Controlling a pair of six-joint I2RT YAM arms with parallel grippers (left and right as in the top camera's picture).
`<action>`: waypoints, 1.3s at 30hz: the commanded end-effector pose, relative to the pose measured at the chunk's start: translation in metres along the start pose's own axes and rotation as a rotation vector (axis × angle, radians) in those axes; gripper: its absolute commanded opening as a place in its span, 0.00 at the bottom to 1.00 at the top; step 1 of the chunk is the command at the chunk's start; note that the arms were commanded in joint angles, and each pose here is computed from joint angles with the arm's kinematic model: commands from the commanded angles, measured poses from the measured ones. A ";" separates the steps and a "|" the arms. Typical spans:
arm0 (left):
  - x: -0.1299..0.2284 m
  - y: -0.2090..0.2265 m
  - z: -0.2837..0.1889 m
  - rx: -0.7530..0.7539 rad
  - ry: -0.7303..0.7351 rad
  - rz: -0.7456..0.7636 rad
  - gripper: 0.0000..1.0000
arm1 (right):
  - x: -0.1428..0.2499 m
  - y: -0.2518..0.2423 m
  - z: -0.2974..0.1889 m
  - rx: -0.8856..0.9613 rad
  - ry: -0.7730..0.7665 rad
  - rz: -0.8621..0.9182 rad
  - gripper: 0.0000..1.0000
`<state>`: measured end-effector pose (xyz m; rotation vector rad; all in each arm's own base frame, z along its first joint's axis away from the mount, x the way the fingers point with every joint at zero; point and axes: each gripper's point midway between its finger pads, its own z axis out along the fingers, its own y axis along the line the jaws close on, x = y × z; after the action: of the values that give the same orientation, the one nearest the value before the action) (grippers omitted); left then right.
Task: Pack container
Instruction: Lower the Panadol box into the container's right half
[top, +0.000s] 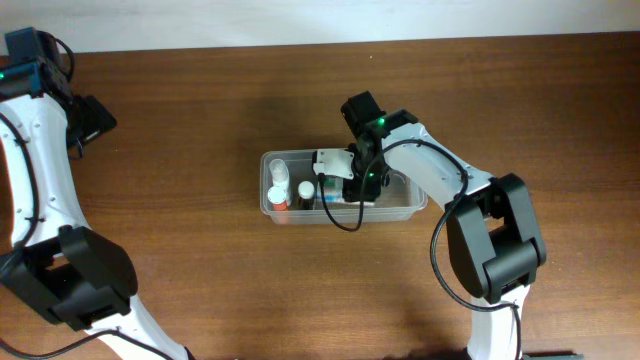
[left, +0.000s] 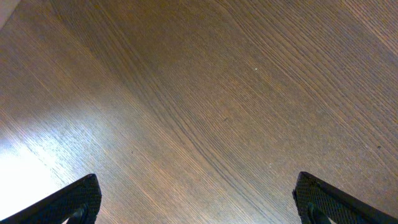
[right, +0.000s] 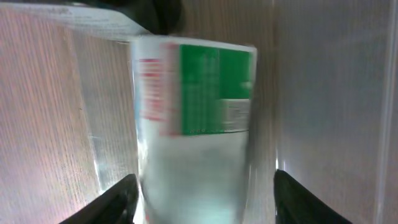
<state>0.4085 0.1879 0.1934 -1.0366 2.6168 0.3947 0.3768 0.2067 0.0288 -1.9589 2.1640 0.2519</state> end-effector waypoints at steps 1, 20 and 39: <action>-0.003 0.001 0.000 -0.005 -0.008 -0.002 0.99 | -0.005 0.000 0.003 0.005 -0.016 0.044 0.67; -0.003 0.001 0.000 -0.004 -0.008 -0.002 0.99 | -0.016 -0.007 -0.024 0.068 -0.057 0.212 0.67; -0.003 0.001 0.000 -0.005 -0.008 -0.002 0.99 | -0.024 -0.003 -0.068 0.082 -0.130 0.871 0.04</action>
<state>0.4085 0.1879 0.1934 -1.0366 2.6168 0.3947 0.3810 0.2085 0.0942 -1.0715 2.6290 0.3433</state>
